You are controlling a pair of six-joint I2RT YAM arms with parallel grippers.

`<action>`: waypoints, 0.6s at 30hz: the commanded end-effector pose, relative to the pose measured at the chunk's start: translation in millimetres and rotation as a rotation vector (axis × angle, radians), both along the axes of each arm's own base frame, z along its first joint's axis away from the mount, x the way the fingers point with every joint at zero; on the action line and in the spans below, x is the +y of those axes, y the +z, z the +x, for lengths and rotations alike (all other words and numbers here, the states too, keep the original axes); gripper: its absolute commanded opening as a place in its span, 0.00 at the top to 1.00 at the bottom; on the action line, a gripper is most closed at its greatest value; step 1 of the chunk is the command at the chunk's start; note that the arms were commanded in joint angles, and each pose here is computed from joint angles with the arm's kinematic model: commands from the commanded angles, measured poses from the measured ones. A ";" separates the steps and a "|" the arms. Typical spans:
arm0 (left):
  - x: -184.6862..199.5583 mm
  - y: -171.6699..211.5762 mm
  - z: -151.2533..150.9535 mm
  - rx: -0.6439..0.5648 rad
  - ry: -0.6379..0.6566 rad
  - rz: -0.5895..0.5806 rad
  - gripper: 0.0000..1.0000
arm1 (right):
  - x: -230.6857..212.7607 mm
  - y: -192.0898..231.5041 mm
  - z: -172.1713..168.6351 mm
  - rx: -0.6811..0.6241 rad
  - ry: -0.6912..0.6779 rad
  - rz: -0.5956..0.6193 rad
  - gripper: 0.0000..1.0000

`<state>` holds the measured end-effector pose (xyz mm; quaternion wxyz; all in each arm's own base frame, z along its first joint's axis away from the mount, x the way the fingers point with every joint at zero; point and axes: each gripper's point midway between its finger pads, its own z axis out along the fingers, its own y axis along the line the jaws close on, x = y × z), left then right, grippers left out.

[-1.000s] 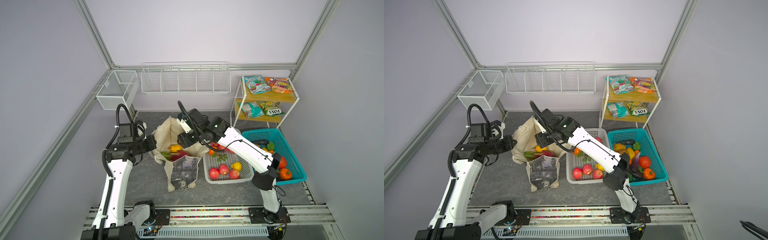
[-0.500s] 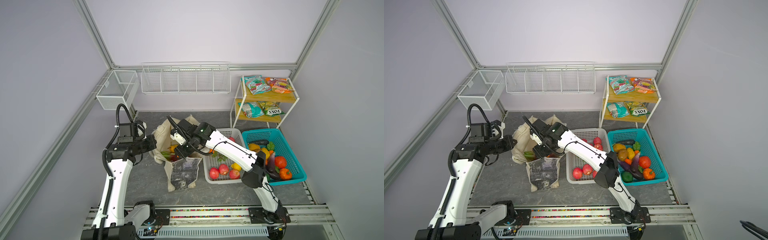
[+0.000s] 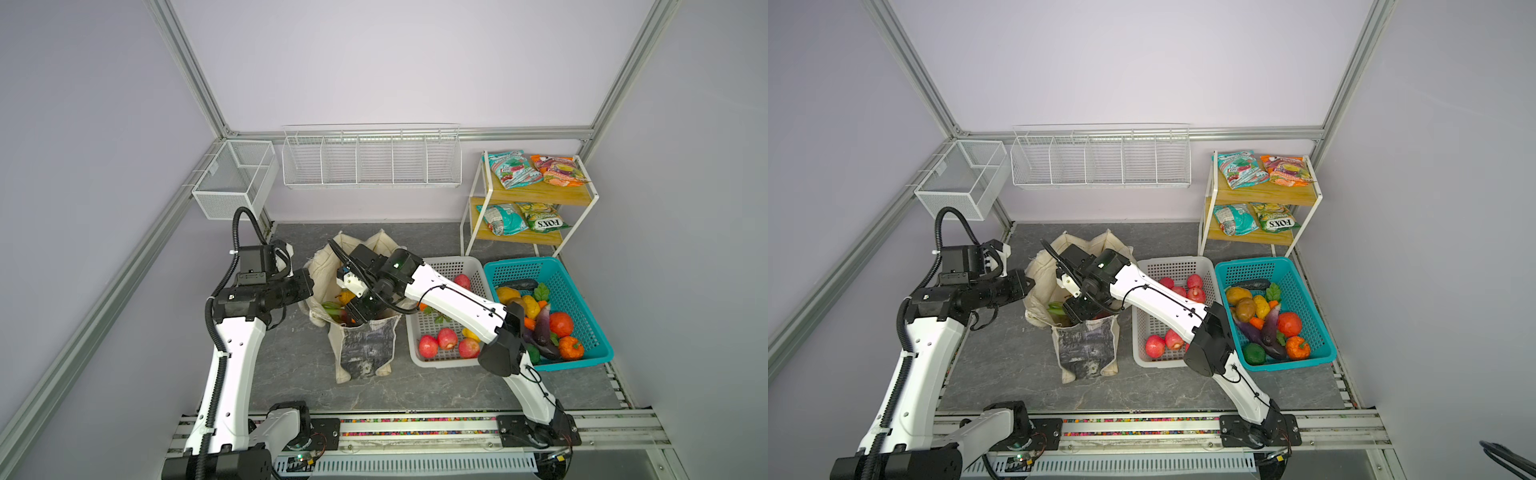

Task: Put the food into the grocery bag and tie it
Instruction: 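Lower the orange into the bag beside the dragon fruit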

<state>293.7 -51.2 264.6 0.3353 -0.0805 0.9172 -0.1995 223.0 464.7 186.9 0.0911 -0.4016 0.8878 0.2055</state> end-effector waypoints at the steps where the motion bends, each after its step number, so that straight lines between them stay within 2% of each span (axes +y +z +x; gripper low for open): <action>1: -3.8 9.1 5.0 -0.035 -0.011 -0.023 1.00 | 1.6 -16.5 -3.5 0.026 0.027 -0.034 0.42; 14: -4.4 9.3 2.9 -0.041 -0.012 -0.027 1.00 | 6.7 -38.7 3.1 0.071 0.006 -0.057 0.43; 18: -4.6 7.9 3.3 -0.038 -0.013 -0.027 1.00 | 4.5 -30.0 10.7 0.063 -0.016 -0.038 0.43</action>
